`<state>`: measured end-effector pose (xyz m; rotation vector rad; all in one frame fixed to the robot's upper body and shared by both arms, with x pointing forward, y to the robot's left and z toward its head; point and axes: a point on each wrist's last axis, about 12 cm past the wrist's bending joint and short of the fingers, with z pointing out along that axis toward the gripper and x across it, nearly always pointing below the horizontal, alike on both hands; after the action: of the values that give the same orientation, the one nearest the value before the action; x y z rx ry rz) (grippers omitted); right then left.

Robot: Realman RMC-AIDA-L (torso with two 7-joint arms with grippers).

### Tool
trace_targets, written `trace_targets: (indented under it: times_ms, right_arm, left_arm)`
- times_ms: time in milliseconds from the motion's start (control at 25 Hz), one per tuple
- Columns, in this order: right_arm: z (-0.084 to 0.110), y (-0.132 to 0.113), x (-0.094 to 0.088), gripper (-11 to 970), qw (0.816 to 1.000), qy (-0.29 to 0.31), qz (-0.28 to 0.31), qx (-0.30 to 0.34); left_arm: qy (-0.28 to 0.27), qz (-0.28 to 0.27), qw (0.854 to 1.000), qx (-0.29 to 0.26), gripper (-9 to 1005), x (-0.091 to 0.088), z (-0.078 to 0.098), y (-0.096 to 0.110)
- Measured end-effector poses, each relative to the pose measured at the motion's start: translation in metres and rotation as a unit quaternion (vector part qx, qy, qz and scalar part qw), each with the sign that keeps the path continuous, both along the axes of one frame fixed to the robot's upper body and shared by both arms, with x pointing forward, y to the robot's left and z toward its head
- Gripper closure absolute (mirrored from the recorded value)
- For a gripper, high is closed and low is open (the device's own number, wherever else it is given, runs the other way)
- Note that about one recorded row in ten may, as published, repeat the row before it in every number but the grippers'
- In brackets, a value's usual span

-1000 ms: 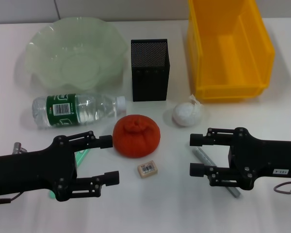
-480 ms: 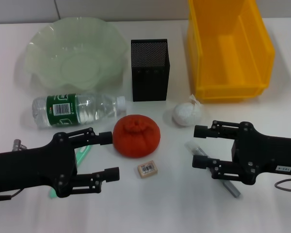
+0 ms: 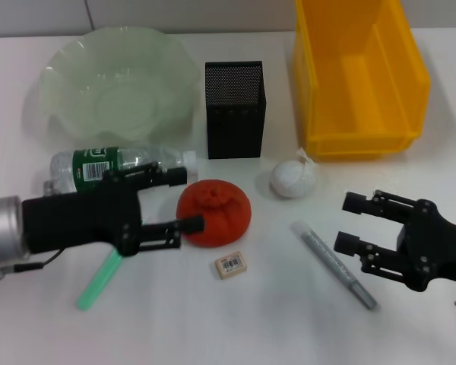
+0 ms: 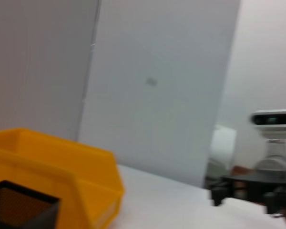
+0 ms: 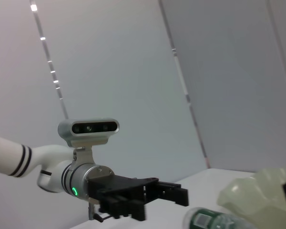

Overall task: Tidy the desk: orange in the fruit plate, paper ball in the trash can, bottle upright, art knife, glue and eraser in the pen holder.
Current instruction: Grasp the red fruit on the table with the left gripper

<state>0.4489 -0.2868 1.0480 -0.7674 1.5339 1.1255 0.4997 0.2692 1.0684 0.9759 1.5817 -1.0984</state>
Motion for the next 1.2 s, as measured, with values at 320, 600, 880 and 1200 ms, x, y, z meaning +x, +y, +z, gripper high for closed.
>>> trace_targets:
  times_ms: [320, 600, 880, 1200]
  right_arm:
    - [-0.006, -0.002, -0.01, 300, 1.0, 0.014, -0.012, 0.008]
    - [-0.007, -0.002, -0.011, 300, 1.0, 0.015, -0.013, 0.008]
    - [-0.006, 0.0, -0.006, 300, 1.0, 0.012, -0.013, 0.006]
    - [-0.006, 0.003, -0.001, 299, 1.0, 0.012, -0.011, 0.004]
  left_arm:
    - [0.004, 0.048, 0.998, 0.05, 203, 0.026, -0.016, -0.017]
    - [-0.006, 0.053, 0.997, 0.061, 204, 0.027, -0.025, -0.025]
    - [-0.011, 0.065, 0.995, 0.075, 205, 0.024, -0.037, -0.031]
    - [-0.016, 0.078, 0.993, 0.088, 206, 0.019, -0.048, -0.035]
